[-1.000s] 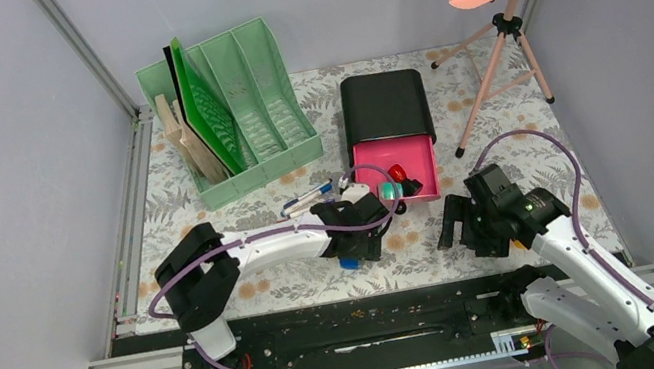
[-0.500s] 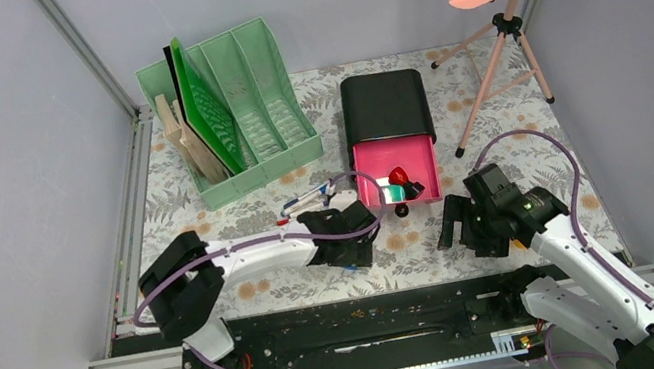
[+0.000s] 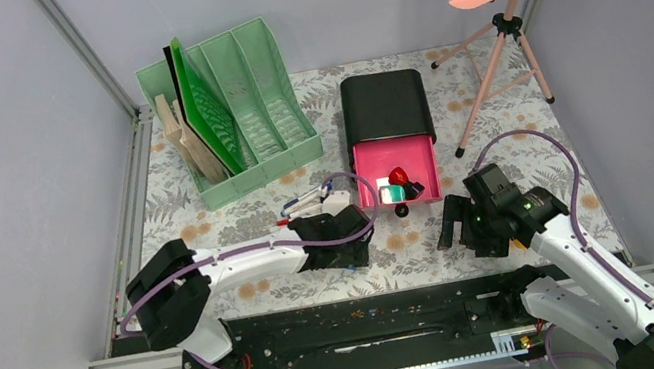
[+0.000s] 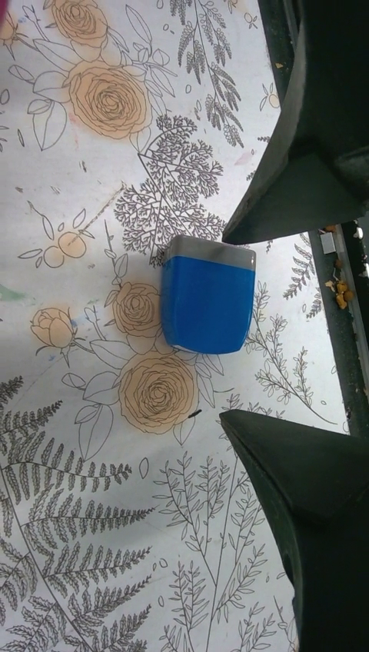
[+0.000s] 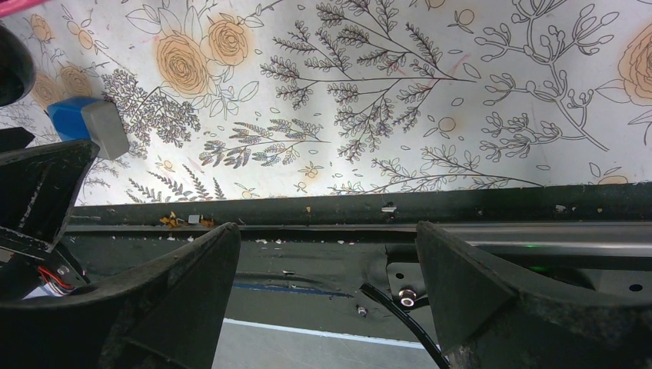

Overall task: Organize the desk
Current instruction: Pick up the stationery from the center of the board.

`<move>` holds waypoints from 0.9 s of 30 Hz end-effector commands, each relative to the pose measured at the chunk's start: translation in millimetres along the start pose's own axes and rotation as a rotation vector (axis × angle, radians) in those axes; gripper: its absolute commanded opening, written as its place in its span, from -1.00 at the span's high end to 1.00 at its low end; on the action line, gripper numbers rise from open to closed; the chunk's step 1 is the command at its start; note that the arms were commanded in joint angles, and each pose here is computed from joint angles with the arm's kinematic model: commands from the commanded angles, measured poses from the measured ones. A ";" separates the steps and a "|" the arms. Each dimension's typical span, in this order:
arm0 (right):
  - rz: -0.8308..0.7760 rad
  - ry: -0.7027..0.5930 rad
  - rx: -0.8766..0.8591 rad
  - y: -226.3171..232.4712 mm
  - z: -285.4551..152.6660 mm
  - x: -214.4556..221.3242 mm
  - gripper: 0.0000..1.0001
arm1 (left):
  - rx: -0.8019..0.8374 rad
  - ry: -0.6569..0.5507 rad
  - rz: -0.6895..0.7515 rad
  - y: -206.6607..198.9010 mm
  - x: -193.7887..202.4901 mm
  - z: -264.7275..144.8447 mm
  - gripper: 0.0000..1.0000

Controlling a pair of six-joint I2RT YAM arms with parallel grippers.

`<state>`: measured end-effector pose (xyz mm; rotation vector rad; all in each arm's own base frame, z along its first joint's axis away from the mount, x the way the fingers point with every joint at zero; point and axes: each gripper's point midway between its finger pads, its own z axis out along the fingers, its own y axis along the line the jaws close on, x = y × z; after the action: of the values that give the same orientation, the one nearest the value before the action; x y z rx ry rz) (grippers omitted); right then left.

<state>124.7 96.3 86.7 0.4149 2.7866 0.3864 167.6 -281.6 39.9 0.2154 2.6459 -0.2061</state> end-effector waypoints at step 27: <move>-0.023 -0.010 -0.038 8.9 0.4 -3.9 -0.83 | 0.026 0.001 0.024 -12.6 6.2 24.0 -0.08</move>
<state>130.1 98.7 87.8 0.4104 2.7682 0.4002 171.7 -291.6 17.7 0.2571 2.6429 -0.2046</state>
